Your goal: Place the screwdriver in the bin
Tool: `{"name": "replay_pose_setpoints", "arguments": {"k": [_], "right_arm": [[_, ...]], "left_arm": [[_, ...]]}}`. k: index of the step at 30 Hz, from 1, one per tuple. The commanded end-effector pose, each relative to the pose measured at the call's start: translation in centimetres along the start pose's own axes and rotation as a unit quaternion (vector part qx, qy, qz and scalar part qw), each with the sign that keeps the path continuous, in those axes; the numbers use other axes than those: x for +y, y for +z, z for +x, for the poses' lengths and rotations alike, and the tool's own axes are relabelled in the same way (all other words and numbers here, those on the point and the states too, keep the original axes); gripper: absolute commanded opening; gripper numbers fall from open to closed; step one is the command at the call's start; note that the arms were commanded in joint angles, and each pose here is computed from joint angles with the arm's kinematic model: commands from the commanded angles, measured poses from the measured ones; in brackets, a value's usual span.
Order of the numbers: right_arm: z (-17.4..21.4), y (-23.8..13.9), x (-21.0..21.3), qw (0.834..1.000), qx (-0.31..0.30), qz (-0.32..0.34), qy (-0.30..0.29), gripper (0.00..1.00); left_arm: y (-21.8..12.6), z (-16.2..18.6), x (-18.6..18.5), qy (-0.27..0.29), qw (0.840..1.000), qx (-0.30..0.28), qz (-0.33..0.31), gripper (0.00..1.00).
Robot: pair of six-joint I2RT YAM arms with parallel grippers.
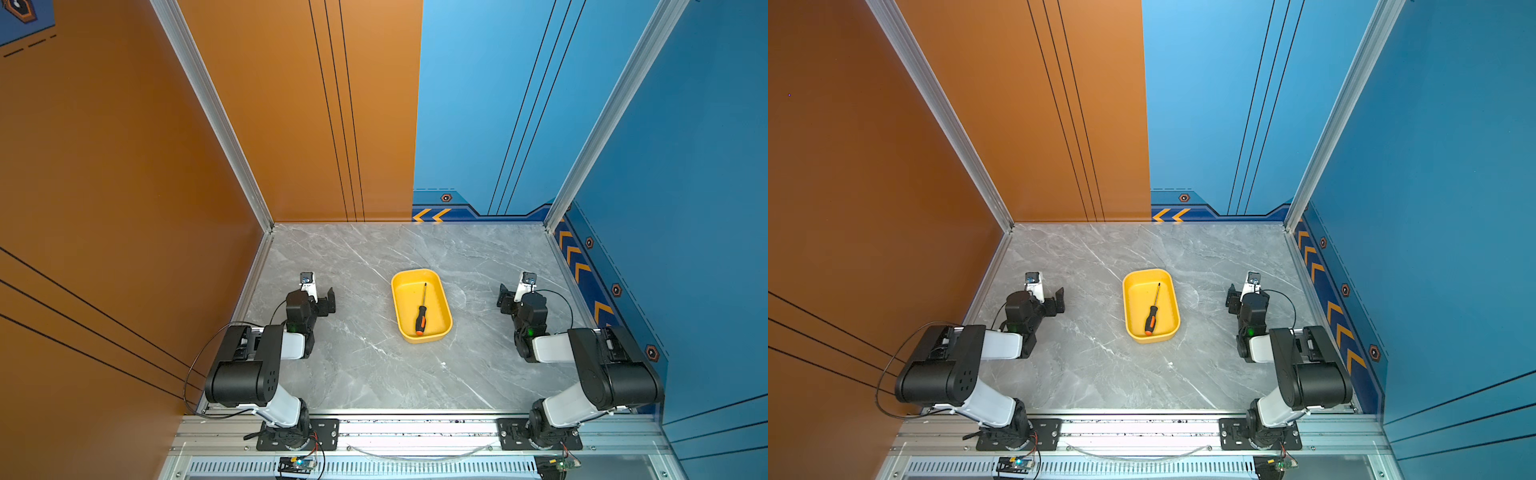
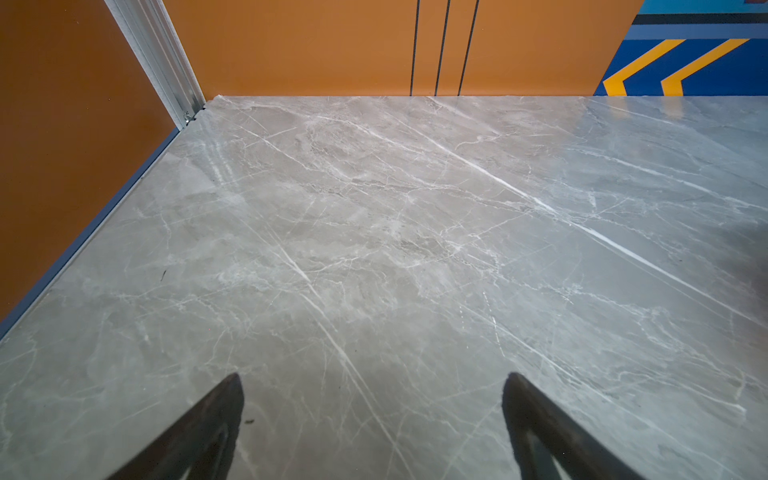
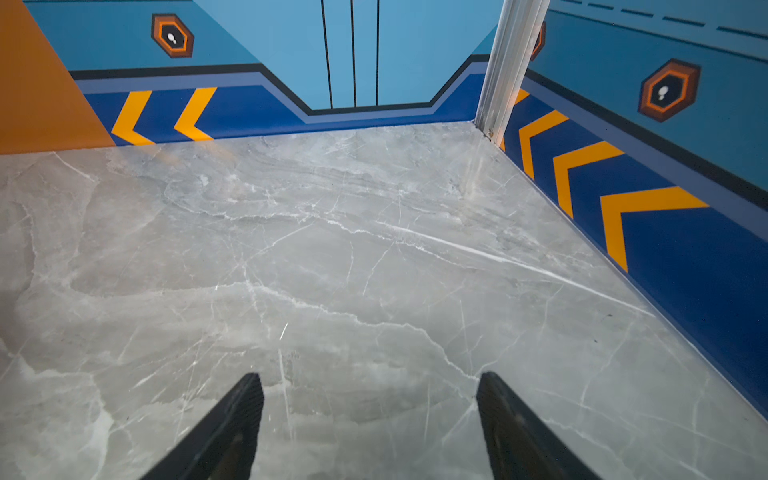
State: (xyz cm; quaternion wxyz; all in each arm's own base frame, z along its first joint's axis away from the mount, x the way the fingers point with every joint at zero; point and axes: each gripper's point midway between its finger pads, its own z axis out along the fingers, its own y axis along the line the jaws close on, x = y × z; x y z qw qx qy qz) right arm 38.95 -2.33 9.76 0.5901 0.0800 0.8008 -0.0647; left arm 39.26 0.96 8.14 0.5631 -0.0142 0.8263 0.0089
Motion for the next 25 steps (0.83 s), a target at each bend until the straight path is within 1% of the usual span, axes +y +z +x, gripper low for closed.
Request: {"name": "replay_pose_setpoints", "arguments": {"k": [1,7,8,9,25], "right_arm": [[0.28,0.36,-0.08,1.000,0.015,-0.001,0.002,0.81],[0.29,0.34,-0.07,1.000,0.015,-0.002,0.002,0.91],[0.31,0.34,-0.09,1.000,0.015,-0.001,0.002,0.94],[0.27,0.31,-0.05,1.000,0.014,-0.002,0.001,1.00],[0.31,0.31,0.19,1.000,0.015,-0.007,-0.002,1.00]], "left_arm": [[0.22,-0.86,-0.49,0.007,1.000,-0.012,0.011,0.98],[0.23,-0.86,-0.53,0.008,1.000,-0.011,0.010,0.98],[0.22,-0.96,-0.51,0.008,1.000,-0.013,0.009,0.98],[0.22,-0.86,-0.54,0.009,1.000,-0.011,0.009,0.98],[0.14,-0.88,-0.52,0.009,1.000,-0.012,0.007,0.98]]}}
